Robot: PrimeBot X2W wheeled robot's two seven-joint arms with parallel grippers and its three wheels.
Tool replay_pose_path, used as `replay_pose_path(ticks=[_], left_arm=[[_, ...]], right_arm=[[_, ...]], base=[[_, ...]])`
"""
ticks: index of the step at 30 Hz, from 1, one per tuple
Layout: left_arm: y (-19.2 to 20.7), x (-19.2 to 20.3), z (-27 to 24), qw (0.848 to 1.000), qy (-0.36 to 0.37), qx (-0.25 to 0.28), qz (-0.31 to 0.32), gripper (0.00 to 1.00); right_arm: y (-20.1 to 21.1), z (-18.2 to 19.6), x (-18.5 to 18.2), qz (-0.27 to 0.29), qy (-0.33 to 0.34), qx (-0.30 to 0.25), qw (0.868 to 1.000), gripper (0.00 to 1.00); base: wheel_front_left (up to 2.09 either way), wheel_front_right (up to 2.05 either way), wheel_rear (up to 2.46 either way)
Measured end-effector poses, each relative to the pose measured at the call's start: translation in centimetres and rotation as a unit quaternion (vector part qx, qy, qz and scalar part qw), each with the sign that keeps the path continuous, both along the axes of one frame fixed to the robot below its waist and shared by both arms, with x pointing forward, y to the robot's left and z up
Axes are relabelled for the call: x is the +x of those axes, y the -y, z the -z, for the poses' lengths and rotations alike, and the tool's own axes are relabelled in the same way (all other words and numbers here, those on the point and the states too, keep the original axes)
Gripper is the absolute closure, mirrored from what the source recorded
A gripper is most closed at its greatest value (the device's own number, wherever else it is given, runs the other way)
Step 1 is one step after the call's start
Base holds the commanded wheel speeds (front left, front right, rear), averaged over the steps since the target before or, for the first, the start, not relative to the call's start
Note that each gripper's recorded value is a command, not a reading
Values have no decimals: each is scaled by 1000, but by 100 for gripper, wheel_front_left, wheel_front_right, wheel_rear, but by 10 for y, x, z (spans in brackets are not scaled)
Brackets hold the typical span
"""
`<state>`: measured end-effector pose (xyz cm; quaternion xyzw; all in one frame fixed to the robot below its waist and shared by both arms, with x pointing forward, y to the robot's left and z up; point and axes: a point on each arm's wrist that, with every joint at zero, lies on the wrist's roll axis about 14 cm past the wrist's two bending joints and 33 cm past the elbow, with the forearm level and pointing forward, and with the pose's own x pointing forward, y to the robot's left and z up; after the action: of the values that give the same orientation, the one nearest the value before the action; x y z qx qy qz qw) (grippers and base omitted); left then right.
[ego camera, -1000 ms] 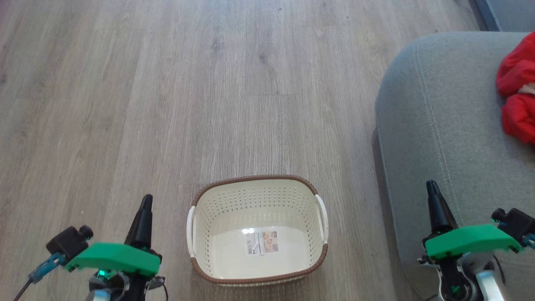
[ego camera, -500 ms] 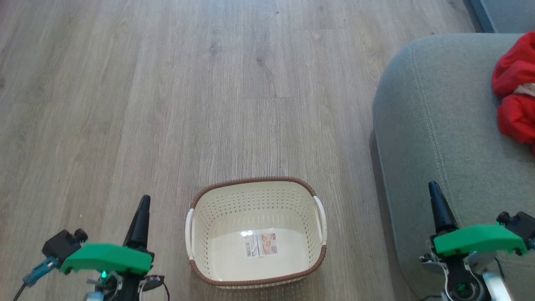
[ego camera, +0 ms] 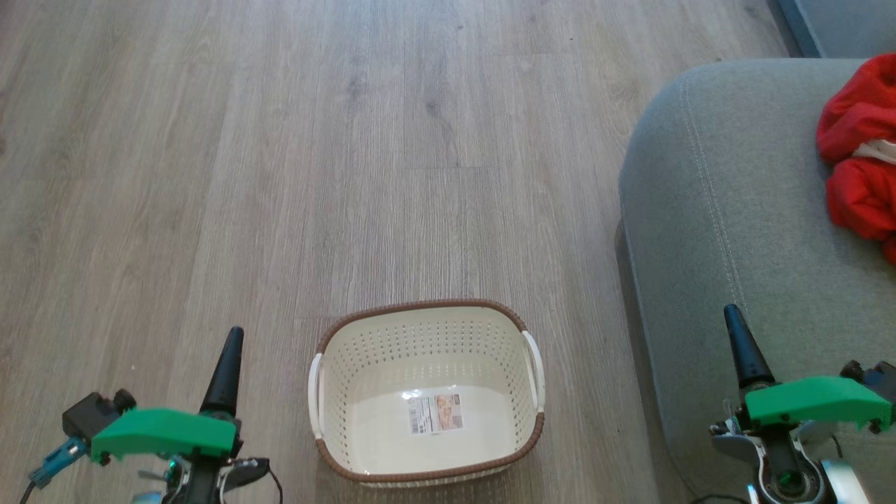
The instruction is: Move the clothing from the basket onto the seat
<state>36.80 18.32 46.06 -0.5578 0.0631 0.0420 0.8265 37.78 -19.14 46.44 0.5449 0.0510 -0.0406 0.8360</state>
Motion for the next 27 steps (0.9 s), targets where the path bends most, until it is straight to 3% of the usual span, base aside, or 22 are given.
replay_pose_path(ticks=[27], left_arm=[[-2,2,-8,991,11,-130,-8,100]], right_arm=[[11,-6,-4,23,10,138,990,100]], base=[[0,0,0]])
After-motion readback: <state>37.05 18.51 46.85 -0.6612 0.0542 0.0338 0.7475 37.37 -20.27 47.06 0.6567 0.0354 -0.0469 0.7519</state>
